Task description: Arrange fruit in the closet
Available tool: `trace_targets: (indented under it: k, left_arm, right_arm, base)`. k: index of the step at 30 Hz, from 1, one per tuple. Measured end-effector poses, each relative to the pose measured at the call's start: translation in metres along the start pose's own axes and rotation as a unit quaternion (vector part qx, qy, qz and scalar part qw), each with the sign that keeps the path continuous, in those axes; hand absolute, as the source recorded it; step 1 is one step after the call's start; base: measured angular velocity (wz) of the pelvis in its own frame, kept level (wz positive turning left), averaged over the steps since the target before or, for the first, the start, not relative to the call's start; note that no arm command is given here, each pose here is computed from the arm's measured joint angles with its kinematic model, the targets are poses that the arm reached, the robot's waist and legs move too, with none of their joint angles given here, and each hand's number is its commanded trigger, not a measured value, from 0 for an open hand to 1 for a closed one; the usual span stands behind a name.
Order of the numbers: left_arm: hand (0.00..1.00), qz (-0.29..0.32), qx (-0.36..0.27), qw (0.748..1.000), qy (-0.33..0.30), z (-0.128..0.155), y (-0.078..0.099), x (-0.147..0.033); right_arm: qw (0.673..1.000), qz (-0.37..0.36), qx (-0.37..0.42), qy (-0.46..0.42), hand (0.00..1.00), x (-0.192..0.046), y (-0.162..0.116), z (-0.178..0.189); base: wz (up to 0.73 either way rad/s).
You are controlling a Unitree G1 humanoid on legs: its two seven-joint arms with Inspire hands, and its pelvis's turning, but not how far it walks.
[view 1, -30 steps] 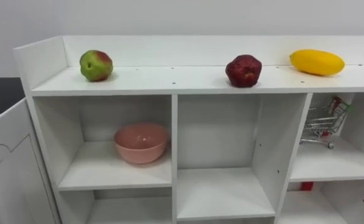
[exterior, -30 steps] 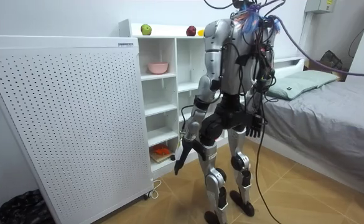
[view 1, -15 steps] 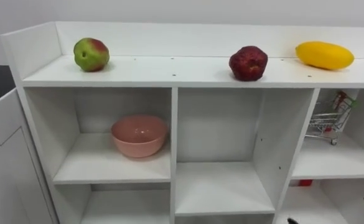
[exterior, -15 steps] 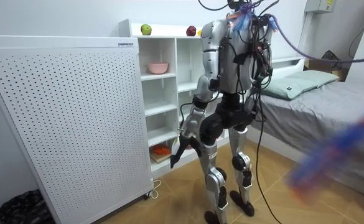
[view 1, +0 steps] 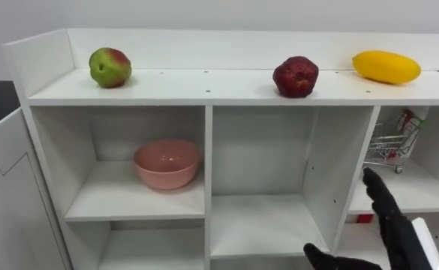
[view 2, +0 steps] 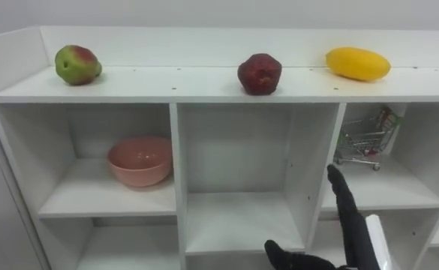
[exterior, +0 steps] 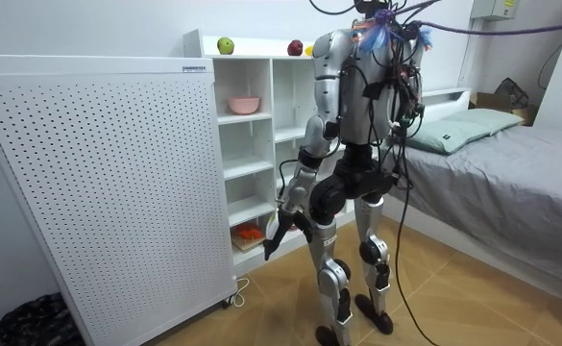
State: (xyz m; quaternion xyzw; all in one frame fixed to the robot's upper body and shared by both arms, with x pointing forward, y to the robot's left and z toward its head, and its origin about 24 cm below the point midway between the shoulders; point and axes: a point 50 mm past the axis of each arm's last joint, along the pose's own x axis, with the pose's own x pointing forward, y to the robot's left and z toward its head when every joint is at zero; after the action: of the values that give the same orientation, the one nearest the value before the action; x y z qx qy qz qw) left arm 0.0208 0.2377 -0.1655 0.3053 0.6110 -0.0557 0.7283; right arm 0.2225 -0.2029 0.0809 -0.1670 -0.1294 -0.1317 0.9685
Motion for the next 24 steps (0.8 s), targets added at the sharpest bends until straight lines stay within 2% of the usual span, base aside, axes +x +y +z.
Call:
trace_targets:
  k: [4, 14, 24]
  left_arm:
    - [0.00, -0.009, 0.003, 1.000, 0.010, -0.008, -0.005, -0.002]
    - [0.00, -0.026, 0.009, 1.000, -0.003, -0.001, -0.004, 0.000]
    - [0.00, -0.020, 0.015, 1.000, 0.002, -0.004, 0.003, 0.001]
  right_arm:
    - [0.997, -0.057, 0.004, -0.047, 0.00, 0.012, -0.010, 0.015]
    - [0.983, -0.115, 0.007, -0.144, 0.00, 0.025, -0.024, 0.052]
    - [0.974, -0.130, 0.024, -0.182, 0.00, 0.053, -0.038, 0.069]
  base:
    - [0.02]
    - [0.00]
    - [0.04]
